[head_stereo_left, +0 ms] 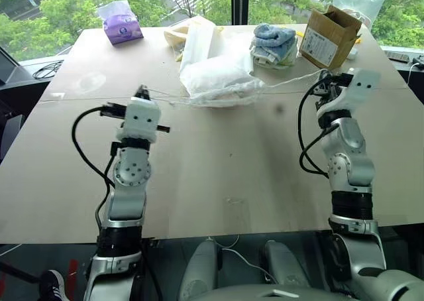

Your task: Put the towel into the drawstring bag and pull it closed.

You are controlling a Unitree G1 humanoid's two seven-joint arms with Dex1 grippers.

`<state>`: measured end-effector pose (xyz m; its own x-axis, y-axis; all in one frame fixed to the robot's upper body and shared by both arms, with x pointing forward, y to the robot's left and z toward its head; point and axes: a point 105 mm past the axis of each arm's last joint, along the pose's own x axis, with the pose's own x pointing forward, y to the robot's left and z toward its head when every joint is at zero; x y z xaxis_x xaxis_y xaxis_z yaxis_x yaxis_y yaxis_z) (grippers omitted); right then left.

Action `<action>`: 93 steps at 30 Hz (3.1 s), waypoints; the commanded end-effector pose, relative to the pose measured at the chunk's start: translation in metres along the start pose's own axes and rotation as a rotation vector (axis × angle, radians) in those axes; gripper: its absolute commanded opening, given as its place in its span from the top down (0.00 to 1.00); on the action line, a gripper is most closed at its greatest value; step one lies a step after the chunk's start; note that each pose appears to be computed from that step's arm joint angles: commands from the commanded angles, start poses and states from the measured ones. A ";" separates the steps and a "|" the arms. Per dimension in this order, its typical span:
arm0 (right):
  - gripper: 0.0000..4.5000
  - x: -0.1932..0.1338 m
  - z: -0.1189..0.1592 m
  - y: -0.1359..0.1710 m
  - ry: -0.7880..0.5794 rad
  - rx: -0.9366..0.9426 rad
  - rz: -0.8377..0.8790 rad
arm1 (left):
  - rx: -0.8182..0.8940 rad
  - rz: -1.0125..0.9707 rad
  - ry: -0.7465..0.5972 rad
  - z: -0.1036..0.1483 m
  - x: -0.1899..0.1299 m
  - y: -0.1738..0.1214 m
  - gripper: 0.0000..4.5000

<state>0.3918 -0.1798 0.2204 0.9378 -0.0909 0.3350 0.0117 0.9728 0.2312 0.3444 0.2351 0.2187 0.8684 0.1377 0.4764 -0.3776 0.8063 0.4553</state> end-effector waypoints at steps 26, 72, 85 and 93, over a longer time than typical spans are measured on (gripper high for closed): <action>1.00 -0.003 0.147 -0.064 -0.536 -0.455 -0.427 | 0.200 0.544 -0.189 0.076 0.073 0.126 0.98; 1.00 -0.042 0.106 -0.165 -0.303 -0.200 -0.915 | 0.264 0.958 0.396 -0.049 0.008 0.190 0.98; 1.00 -0.052 0.103 -0.176 -0.285 -0.162 -0.996 | 0.390 1.135 0.462 -0.047 -0.009 0.207 0.98; 1.00 -0.057 0.097 -0.185 -0.262 -0.125 -1.039 | 0.417 1.180 0.490 -0.049 -0.015 0.210 0.98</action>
<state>0.3726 -0.2306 0.2782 0.7770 -0.4600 0.4298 0.3917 0.8877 0.2421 0.3410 0.3233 0.2928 0.3404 0.6632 0.6666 -0.9402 0.2499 0.2316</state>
